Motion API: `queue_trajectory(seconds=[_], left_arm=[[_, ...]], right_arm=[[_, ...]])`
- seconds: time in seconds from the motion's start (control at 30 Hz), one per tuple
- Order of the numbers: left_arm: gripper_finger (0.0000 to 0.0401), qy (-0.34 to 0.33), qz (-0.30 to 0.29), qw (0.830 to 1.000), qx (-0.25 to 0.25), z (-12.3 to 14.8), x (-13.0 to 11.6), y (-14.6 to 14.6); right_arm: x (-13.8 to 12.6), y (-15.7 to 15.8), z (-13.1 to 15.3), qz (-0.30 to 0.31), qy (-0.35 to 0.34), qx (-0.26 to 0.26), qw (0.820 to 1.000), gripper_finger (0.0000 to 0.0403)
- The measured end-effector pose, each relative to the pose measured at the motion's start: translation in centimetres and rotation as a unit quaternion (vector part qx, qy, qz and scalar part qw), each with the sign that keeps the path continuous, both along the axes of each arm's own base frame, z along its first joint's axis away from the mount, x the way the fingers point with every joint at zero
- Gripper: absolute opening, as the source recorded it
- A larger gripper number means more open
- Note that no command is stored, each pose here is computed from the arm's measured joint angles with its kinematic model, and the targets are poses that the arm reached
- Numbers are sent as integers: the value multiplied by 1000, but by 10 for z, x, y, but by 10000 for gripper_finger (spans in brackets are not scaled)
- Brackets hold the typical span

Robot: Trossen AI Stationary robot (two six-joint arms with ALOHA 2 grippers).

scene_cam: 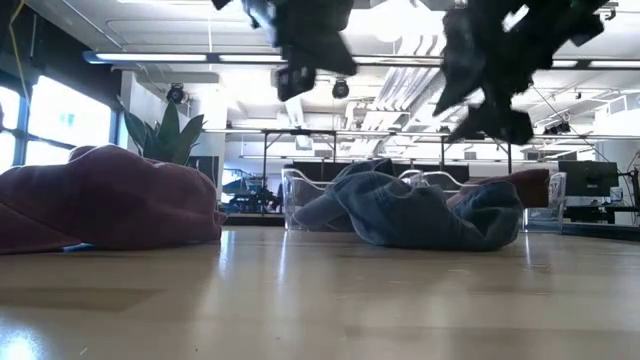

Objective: Pick & Place hat
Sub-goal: Put the dark blue cap into the left transparent bin

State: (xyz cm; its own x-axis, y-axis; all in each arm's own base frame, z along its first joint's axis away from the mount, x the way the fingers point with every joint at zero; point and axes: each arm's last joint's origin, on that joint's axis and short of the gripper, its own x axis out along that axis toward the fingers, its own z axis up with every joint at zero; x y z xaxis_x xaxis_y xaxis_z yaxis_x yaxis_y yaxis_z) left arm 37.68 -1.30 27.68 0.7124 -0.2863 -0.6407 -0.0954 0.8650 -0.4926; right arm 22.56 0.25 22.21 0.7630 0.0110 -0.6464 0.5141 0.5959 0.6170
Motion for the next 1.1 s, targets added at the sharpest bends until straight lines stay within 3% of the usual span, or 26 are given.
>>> queue_trajectory(seconds=[0.2,0.33,0.53,0.67,0.73,0.83,0.97,1.1], left_arm=[[0,-43,7,999,-29,-35,37,12],[0,11,34,998,-61,-66,43,22],[0,96,131,987,13,-94,40,38],[0,182,180,963,88,-104,25,42],[0,206,191,953,116,-106,20,43],[0,221,189,950,117,-104,15,43],[0,204,179,956,112,-78,7,39],[0,195,135,967,98,-69,3,35]], right_arm=[[4,29,15,48,-82,-18,995,158],[5,48,22,52,-127,-8,991,144],[0,67,24,42,-138,-19,989,140],[-3,69,19,13,-113,-19,993,140],[-6,68,14,-2,-92,-25,995,140],[-8,66,9,-10,-62,-38,997,140],[-11,62,5,-10,-37,-46,998,140],[-14,61,-4,-41,11,-27,999,143]])
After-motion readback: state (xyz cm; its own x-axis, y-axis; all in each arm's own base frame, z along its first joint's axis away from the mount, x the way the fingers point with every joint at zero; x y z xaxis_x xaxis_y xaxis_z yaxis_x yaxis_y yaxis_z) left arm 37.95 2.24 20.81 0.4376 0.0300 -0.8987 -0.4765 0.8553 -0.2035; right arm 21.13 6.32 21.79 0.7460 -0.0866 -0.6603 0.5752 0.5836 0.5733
